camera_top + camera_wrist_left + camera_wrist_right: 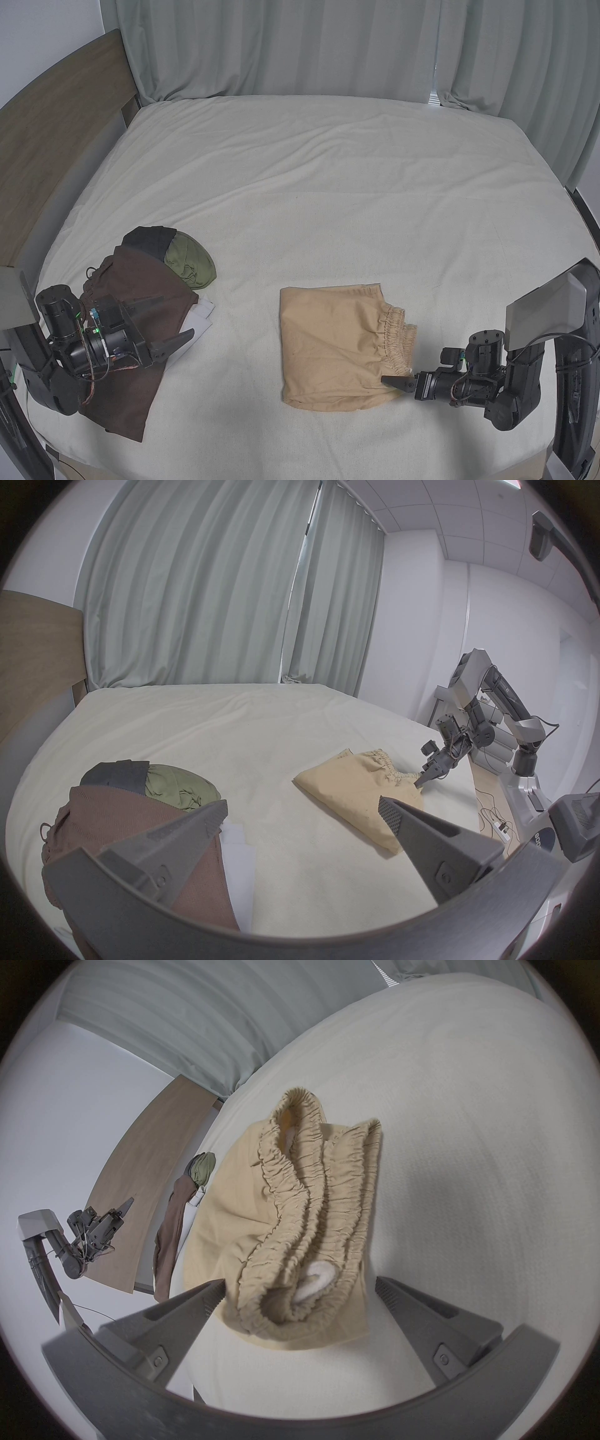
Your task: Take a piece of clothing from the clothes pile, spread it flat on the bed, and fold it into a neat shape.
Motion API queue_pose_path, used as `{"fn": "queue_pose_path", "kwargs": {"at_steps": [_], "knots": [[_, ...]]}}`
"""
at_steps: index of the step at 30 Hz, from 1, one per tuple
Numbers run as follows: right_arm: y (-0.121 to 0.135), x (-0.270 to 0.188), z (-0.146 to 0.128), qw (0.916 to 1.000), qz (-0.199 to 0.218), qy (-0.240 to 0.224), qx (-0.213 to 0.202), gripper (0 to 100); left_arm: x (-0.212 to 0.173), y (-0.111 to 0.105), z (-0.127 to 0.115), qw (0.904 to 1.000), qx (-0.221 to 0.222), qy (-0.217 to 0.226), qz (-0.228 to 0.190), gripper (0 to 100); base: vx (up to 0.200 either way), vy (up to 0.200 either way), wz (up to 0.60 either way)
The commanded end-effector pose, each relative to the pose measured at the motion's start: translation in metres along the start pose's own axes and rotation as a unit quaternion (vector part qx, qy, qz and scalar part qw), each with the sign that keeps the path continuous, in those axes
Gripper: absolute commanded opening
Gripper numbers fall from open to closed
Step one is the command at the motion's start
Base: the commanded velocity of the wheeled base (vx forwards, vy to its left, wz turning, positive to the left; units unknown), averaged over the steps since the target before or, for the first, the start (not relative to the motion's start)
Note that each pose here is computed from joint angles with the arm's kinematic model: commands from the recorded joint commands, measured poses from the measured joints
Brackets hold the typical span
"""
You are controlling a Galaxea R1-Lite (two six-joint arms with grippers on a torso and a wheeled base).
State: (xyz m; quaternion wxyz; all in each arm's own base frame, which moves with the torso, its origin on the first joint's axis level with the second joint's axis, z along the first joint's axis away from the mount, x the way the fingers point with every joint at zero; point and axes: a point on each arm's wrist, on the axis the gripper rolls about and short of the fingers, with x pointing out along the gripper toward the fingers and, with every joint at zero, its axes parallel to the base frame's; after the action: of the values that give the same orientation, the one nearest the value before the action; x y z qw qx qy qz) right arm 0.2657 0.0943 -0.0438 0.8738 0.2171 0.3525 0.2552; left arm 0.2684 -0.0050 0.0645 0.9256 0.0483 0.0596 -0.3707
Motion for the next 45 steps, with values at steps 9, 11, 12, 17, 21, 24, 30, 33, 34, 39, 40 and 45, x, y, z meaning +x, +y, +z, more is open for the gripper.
{"fn": "queue_pose_path", "kwargs": {"at_steps": [9, 11, 12, 17, 21, 24, 30, 33, 34, 39, 40, 45], "knots": [[0.003, 0.021, -0.003, 0.9997, 0.017, 0.003, 0.017, 100, 0.000, 0.001, 0.002, 1.0000, 0.003, -0.003, 0.001, 100, 0.000, 0.000, 0.00], [0.005, 0.024, -0.002, 0.9996, 0.022, 0.001, 0.018, 100, 0.000, 0.000, 0.002, 1.0000, 0.003, -0.003, 0.001, 100, 0.000, 0.000, 0.00], [0.005, 0.025, -0.001, 0.9996, 0.023, -0.001, 0.017, 100, 0.000, 0.000, 0.002, 1.0000, 0.003, -0.003, 0.001, 100, 0.000, 0.000, 0.00], [0.006, 0.026, 0.000, 0.9995, 0.025, -0.003, 0.016, 100, 0.000, 0.001, 0.002, 1.0000, 0.004, -0.004, 0.001, 100, 0.000, 0.000, 0.00], [0.006, 0.026, 0.000, 0.9995, 0.026, -0.004, 0.016, 100, 0.000, 0.000, 0.002, 1.0000, 0.003, -0.003, 0.000, 100, 0.000, 0.000, 0.00], [0.006, 0.026, 0.000, 0.9995, 0.026, -0.004, 0.016, 100, 0.000, 0.000, 0.002, 1.0000, 0.004, -0.004, 0.000, 100, 0.000, 0.000, 0.00], [0.006, 0.026, 0.000, 0.9995, 0.026, -0.004, 0.016, 0, 0.000, 0.000, 0.002, 1.0000, 0.003, -0.003, 0.000, 100, 0.000, 0.000, 0.00], [0.006, 0.026, 0.000, 0.9995, 0.026, -0.004, 0.016, 0, 0.000, 0.000, 0.002, 1.0000, 0.003, -0.003, 0.000, 100, 0.000, 0.000, 0.00], [0.006, 0.026, 0.000, 0.9995, 0.026, -0.004, 0.016, 0, 0.000, 0.000, 0.002, 1.0000, 0.003, -0.003, 0.000, 100, 0.000, 0.000, 0.00], [0.007, 0.026, -0.001, 0.9995, 0.027, -0.002, 0.016, 0, 0.000, 0.000, 0.002, 1.0000, 0.003, -0.003, 0.000, 100, 0.000, 0.000, 0.00], [0.007, 0.026, -0.001, 0.9995, 0.027, -0.002, 0.016, 0, 0.000, 0.000, 0.002, 1.0000, 0.003, -0.003, 0.000, 100, 0.000, 0.000, 0.00], [0.010, 0.027, -0.002, 0.9994, 0.031, 0.000, 0.013, 0, 0.000, 0.001, 0.003, 1.0000, 0.004, -0.004, 0.001, 100, 0.000, 0.000, 0.00]]}}
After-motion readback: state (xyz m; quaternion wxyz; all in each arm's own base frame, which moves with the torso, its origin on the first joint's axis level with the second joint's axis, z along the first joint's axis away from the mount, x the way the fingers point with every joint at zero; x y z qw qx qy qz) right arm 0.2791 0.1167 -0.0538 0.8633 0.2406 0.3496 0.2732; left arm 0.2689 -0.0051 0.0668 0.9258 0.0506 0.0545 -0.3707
